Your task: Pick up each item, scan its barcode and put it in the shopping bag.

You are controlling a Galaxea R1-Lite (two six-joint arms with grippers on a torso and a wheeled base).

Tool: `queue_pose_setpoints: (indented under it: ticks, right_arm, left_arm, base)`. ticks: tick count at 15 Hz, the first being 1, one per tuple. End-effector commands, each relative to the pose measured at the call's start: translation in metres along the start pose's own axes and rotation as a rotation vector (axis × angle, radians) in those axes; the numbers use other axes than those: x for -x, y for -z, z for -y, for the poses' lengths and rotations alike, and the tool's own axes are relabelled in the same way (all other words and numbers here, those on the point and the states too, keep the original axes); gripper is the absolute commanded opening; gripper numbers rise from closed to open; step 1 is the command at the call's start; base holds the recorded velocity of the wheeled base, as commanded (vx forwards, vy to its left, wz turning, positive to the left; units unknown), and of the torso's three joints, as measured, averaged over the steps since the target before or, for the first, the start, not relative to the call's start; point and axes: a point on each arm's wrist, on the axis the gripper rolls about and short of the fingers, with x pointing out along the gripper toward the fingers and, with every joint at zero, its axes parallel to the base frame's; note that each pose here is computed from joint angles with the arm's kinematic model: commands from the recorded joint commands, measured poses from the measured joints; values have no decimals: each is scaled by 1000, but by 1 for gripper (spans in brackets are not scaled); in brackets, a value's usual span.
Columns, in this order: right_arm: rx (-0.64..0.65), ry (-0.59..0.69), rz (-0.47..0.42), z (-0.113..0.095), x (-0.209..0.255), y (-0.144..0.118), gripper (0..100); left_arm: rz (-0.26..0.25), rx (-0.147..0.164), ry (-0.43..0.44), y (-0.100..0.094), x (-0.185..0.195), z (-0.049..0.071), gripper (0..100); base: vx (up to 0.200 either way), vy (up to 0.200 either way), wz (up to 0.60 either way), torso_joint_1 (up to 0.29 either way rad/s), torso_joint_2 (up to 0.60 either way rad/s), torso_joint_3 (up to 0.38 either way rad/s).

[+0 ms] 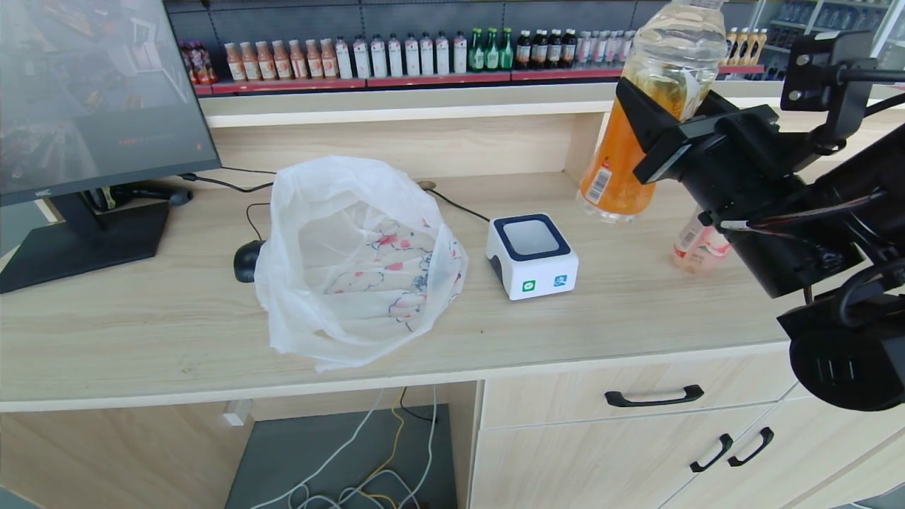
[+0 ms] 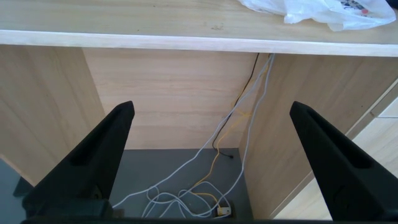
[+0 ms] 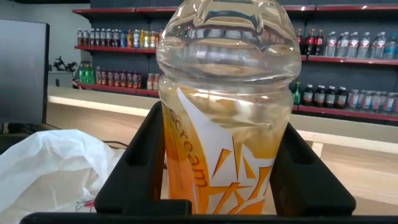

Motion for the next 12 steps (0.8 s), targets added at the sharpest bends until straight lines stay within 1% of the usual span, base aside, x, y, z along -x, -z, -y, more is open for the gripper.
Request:
queue_pose_setpoints:
  ticks: [1, 5, 10, 12]
  right_arm:
    - [-4, -5, 1, -2, 1, 0, 0]
    - [1, 7, 4, 1, 1, 0, 0]
    - [-5, 8, 10, 0, -2, 5, 0]
    - [-19, 27, 12, 0, -3, 7, 0]
  left_arm:
    - [0, 1, -1, 0, 0, 0, 100]
    - [2, 1, -1, 0, 0, 0, 100]
    - [2, 3, -1, 0, 0, 0, 100]
    - [2, 3, -1, 0, 0, 0, 100]
  base:
    - [0, 0, 0, 0, 0, 0]
    - [0, 0, 0, 0, 0, 0]
    - [0, 200, 0, 1, 1, 3]
    - [0, 200, 0, 10, 10, 5]
